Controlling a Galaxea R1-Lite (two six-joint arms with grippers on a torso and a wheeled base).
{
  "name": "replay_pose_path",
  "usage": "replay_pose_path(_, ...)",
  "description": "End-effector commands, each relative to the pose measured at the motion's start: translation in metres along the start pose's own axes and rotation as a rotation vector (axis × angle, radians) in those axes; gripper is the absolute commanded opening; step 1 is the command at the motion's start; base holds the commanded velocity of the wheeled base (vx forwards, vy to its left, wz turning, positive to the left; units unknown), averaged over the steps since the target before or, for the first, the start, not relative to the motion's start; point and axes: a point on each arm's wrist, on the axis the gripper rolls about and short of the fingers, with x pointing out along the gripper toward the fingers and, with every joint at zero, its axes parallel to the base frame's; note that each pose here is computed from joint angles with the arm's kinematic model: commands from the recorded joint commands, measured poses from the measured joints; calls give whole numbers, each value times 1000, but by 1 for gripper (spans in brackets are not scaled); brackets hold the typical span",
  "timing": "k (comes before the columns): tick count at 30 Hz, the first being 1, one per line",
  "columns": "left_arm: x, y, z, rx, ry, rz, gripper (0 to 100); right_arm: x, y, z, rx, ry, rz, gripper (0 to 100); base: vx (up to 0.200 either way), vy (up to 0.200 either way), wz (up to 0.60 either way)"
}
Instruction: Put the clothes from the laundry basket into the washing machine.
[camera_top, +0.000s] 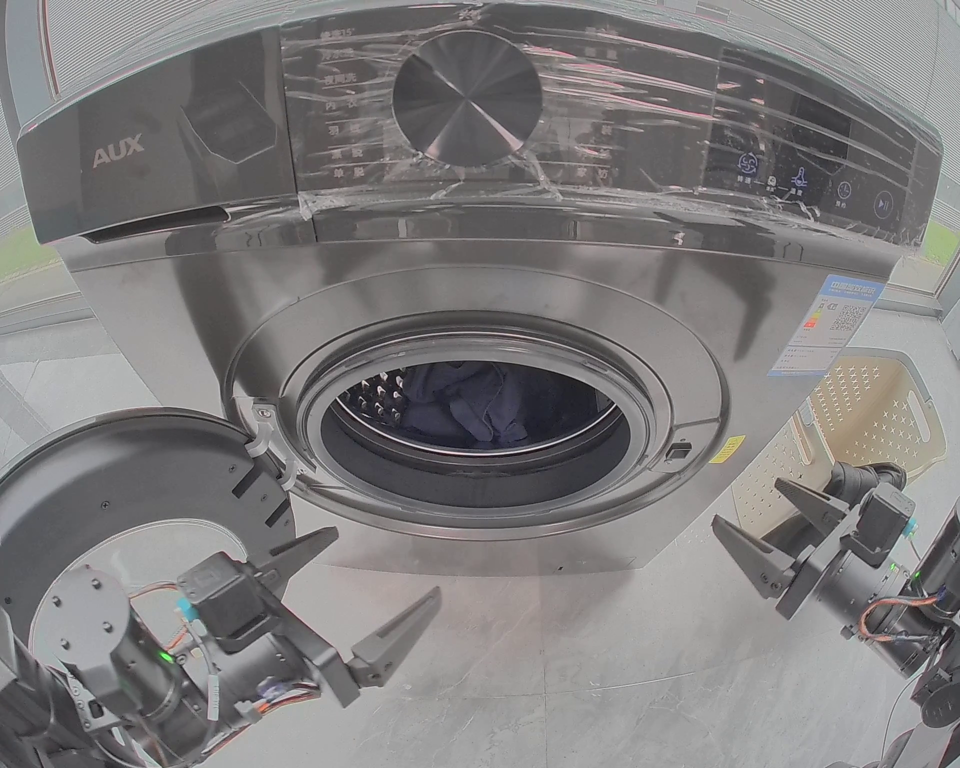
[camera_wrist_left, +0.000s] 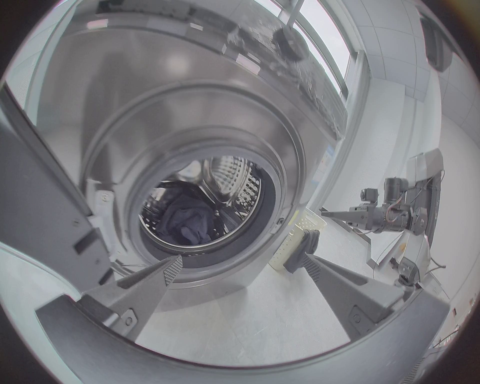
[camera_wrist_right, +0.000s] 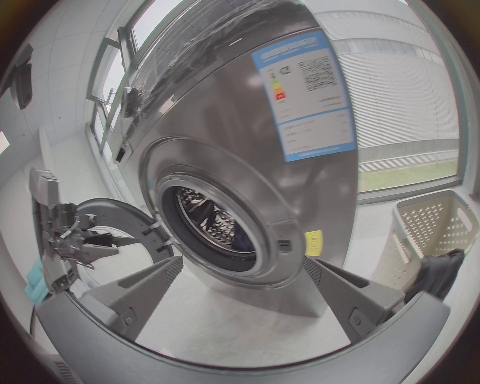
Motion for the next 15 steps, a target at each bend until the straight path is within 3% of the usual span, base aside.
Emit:
replay_pose_path(1, -41, 7, 23, -51, -121, 55, 100, -17, -21, 8, -49, -22, -133, 100, -200, 0, 0)
replay_pose_path(3, -52, 10, 29, -51, -144, 88, 100, -25, -24, 10, -54, -12, -161, 100, -200, 0, 0)
replay_pose_path(7, -73, 20, 31, -7, -120, 147, 100, -48, -24, 18, -94, -27, -175, 100, -200, 0, 0)
replay_pose_path(12, -116, 27, 31, -2, -121, 171, 100, -78, -23, 22, -107, -42, -203, 100, -200, 0, 0)
replay_pose_path(15, -137, 33, 23, 5, -104, 224, 100, -95, -25, 21, -140, -42, -243, 100, -200, 0, 0)
